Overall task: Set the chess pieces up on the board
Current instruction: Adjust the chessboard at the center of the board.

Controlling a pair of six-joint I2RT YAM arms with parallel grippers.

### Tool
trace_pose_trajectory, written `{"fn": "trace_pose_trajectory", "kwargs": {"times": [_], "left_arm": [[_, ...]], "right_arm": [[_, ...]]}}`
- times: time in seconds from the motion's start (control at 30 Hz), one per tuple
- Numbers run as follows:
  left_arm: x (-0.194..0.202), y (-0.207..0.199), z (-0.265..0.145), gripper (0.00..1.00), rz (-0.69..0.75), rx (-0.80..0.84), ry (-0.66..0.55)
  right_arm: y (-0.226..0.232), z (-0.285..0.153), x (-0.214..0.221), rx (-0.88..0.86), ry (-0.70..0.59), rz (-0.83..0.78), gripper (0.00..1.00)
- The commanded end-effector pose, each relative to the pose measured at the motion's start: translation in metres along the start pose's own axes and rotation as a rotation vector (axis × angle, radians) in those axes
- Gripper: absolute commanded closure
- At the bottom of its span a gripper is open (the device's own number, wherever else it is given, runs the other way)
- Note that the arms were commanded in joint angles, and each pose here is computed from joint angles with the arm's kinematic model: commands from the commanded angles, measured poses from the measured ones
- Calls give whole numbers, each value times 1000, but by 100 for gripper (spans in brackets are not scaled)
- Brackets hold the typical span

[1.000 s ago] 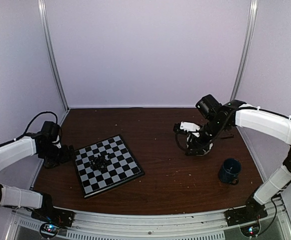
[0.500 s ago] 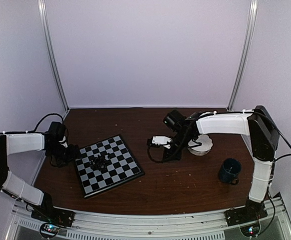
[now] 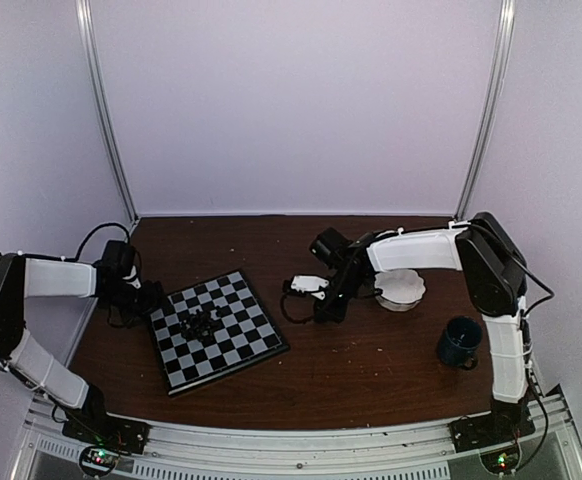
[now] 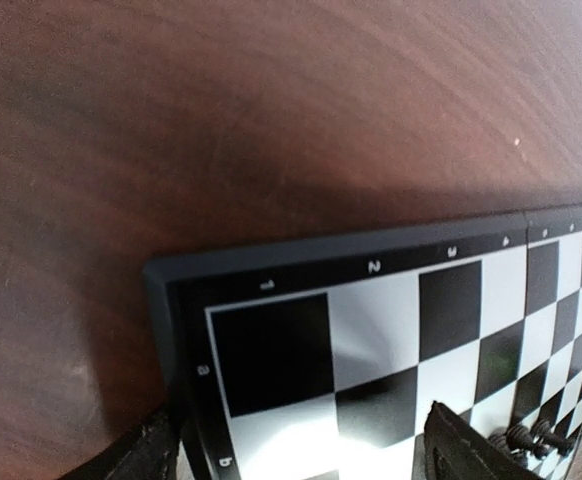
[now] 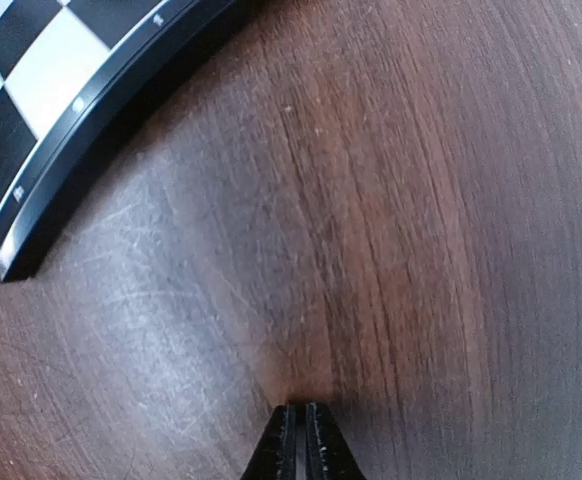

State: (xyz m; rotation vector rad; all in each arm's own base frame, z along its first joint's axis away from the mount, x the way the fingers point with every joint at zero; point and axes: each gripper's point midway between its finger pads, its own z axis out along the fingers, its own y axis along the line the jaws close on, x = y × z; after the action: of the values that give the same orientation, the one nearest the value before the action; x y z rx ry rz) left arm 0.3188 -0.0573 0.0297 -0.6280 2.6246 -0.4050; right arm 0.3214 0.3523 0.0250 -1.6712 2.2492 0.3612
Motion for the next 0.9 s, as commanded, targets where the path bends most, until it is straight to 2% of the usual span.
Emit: {"fn": "trace_pose_trajectory", "kwargs": {"times": [0.0, 0.23, 0.4, 0.6, 0.87], "left_arm": [[-16, -14, 9, 16, -7, 59, -29], [-23, -37, 28, 17, 48, 117, 3], [-20, -80, 45, 18, 177, 146, 28], [-16, -133, 69, 19, 261, 212, 60], [14, -213, 100, 20, 423, 314, 138]], "right_arm": [[2, 15, -14, 5, 1, -14, 94], [37, 32, -19, -48, 32, -96, 94], [69, 31, -12, -80, 37, -160, 94], [89, 12, 5, -111, 37, -169, 94], [124, -5, 23, -191, 52, -197, 92]]}}
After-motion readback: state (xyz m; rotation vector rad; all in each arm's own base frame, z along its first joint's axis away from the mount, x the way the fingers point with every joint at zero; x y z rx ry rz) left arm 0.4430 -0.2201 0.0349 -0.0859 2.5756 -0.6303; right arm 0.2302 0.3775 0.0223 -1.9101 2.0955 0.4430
